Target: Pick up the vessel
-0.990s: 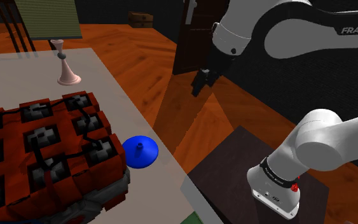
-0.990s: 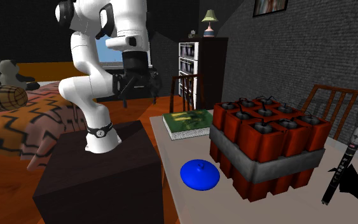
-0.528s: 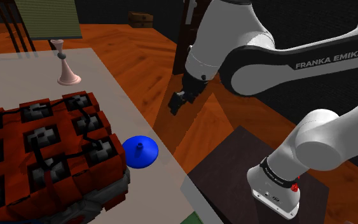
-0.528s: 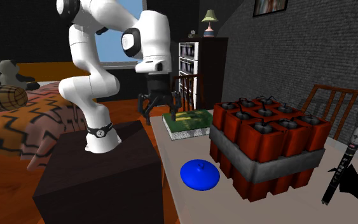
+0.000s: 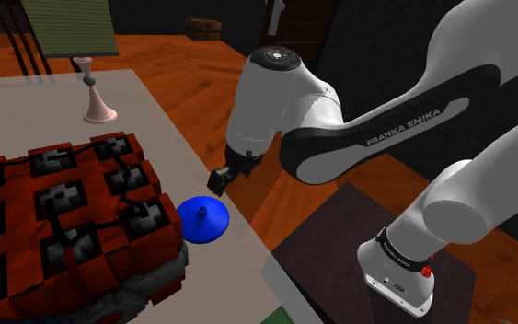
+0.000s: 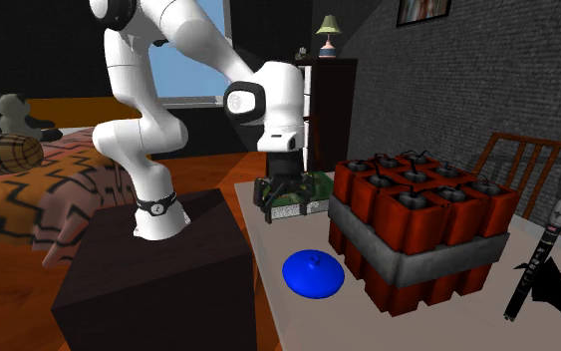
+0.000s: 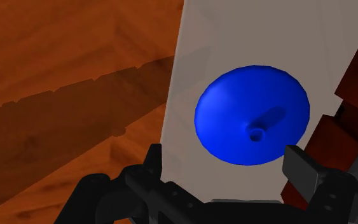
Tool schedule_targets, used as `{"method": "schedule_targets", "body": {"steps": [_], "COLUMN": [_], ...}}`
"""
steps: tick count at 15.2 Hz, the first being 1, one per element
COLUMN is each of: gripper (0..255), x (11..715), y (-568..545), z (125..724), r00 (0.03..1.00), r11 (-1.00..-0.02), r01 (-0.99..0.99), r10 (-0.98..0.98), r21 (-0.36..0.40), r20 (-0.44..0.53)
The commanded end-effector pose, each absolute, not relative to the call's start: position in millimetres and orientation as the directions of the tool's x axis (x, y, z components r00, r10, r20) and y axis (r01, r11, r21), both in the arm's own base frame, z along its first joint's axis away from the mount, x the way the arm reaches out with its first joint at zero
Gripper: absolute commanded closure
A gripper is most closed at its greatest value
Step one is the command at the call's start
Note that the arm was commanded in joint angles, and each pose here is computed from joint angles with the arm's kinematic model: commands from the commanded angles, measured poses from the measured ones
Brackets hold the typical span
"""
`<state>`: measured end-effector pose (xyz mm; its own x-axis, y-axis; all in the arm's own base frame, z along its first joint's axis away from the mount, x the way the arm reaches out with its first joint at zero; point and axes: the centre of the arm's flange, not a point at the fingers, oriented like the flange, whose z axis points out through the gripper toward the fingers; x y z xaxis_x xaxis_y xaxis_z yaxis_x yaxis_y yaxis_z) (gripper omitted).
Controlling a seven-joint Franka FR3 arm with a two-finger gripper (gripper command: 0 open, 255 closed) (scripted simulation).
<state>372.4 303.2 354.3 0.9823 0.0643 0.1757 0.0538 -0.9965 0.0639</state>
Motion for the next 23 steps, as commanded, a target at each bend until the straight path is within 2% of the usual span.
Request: {"method": "schedule_targets", "body": {"steps": [1,6,15,16,23], "gripper": [0,0,0,255,255], "x": [377,389,389,389,389], "y": [320,364,364,364,364], "z": [334,287,247,246,246], "r00": [0.982,0.982,0.982,0.982,0.982], "r11": [-0.997,-0.996,-0.996,-0.996,-0.996], "r01": [0.052,0.049,0.049,0.049,0.049], "r10": [0.063,0.061,0.061,0.061,0.061], "r21": [0.065,0.073,0.073,0.073,0.073], "r20": [0.178,0.178,0.178,0.178,0.178]}}
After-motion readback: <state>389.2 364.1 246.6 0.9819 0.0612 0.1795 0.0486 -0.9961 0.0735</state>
